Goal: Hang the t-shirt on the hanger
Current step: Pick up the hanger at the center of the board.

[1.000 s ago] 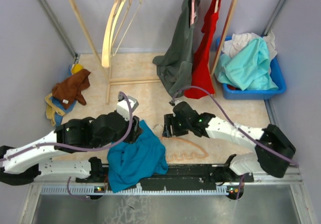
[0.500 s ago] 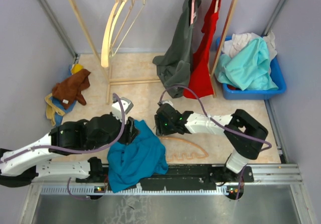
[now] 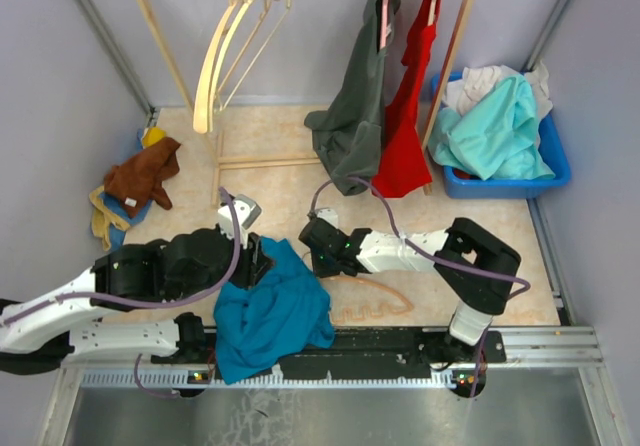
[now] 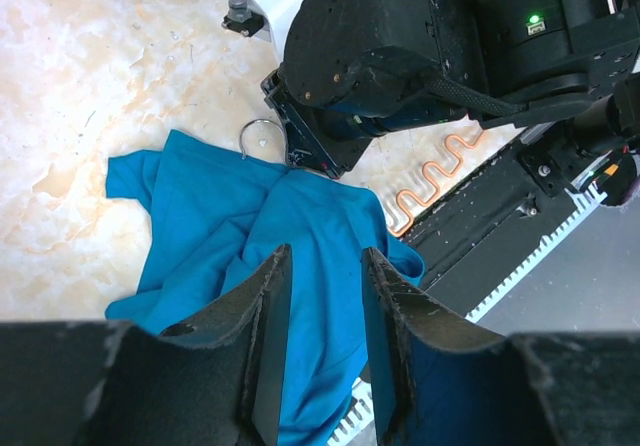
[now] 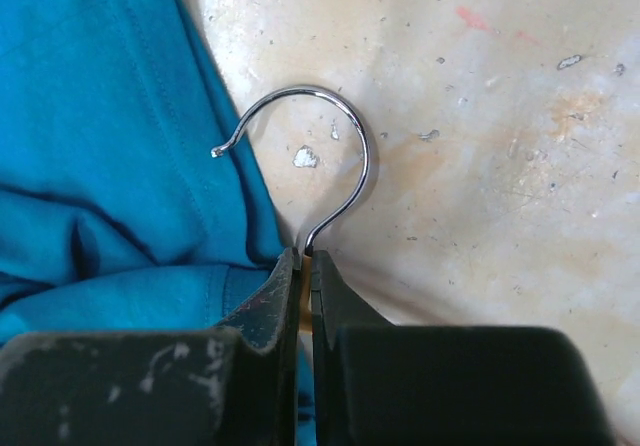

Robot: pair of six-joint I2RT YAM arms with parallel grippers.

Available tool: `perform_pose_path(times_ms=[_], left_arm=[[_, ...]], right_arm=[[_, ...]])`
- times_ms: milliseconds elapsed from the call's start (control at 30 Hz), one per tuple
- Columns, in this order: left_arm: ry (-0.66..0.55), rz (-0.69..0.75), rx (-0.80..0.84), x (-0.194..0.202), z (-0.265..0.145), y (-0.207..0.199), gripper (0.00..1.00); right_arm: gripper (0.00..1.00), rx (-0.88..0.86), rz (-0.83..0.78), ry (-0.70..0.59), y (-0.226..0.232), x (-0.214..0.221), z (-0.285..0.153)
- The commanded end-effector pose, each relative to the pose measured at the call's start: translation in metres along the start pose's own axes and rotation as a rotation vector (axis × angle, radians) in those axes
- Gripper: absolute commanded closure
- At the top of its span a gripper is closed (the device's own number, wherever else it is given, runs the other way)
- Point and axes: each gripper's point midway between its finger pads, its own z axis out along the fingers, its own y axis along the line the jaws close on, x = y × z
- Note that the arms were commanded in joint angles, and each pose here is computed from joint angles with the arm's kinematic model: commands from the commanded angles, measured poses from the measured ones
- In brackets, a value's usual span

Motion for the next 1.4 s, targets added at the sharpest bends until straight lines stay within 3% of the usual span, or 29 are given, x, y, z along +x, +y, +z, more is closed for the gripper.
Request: perform_pose_path(times_ms=[0, 433, 900, 1167, 1367], left_arm=[[-0.015, 0.006, 0.017, -0.007, 0.000, -0.005, 0.60], [-0.071, 0.003, 0.023, -0.033, -0.014, -0.006, 0.61], [-0.146, 0.003, -0.006, -0.067, -0.051, 0.008, 0.60], [-0.148, -0.028, -0.026, -0.064, -0.060, 0.019, 0.59], [-0.080, 0.013, -0.047, -0.051, -0.046, 0.015, 0.59]], right_arm=[[1.00, -0.004, 0.026, -0.133, 0.008, -0.032, -0.018], [1.00, -0.367, 0.190, -0.586, 0.024, -0.095, -0.142], [1.00, -0.737, 0.315, -0.843, 0.018, -0.097, -0.234], [1.00, -0.788, 0.365, -0.991, -0.012, -0.101, -0.296], [1.00, -0.764, 0.378, -1.071, -0.032, -0.104, -0.329]])
